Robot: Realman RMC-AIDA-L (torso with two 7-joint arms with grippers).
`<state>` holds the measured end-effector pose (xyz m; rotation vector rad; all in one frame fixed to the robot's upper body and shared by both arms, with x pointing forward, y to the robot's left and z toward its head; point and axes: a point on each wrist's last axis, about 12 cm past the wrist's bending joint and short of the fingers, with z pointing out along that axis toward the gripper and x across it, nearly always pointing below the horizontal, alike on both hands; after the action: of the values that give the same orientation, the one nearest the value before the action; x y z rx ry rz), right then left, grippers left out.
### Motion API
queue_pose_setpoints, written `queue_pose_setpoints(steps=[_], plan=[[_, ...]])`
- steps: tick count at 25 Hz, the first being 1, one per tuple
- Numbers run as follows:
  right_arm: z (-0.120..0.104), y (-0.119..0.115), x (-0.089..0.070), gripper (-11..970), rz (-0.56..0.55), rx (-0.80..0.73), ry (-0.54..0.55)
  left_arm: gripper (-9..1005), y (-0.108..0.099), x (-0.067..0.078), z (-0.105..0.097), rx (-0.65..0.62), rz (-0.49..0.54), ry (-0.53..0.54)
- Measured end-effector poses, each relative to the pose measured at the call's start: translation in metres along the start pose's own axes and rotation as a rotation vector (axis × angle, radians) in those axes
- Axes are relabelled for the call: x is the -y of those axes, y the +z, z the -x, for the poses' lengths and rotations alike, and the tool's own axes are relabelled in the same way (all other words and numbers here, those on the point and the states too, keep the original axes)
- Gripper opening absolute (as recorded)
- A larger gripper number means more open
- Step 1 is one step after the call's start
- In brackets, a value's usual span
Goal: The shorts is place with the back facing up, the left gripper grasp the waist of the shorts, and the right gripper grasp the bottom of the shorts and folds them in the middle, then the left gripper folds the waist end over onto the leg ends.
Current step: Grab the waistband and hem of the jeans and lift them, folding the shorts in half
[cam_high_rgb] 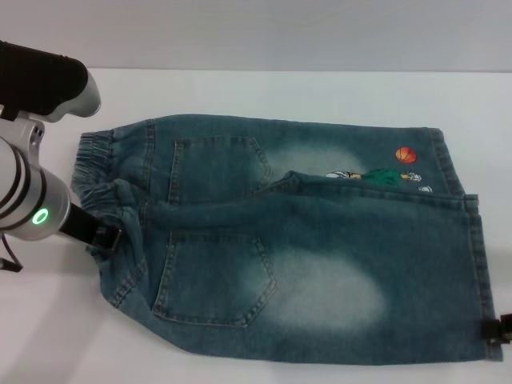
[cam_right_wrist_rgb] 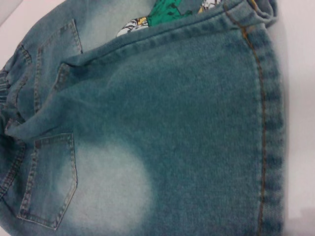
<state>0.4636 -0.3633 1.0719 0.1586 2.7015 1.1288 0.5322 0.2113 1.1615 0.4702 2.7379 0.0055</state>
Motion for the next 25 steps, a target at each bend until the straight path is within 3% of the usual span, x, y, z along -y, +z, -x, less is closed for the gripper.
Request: queue_pose_setpoints(steps=[9, 15, 20, 25], plan=[[-0.0007, -0.0003, -0.0017, 209, 0.012, -0.006, 0.012, 203, -0.0001, 0.0005, 0.0001, -0.003, -0.002, 0.002], [0.0002, -0.0008, -0.0036, 404, 0.017, -0.009, 0.015, 203, -0.0003, 0.001, 0.0003, -0.004, -0.004, 0.003], [-0.0002, -0.0021, -0.0028, 637, 0.015, -0.005, 0.018, 204, -0.0004, 0.0013, 0.0002, -0.008, -0.005, 0.006], [-0.0007, -0.0035, -0.0011, 639, 0.008, 0.0, 0.023, 204, -0.0006, 0.0018, 0.0005, -0.008, -0.005, 0.008]])
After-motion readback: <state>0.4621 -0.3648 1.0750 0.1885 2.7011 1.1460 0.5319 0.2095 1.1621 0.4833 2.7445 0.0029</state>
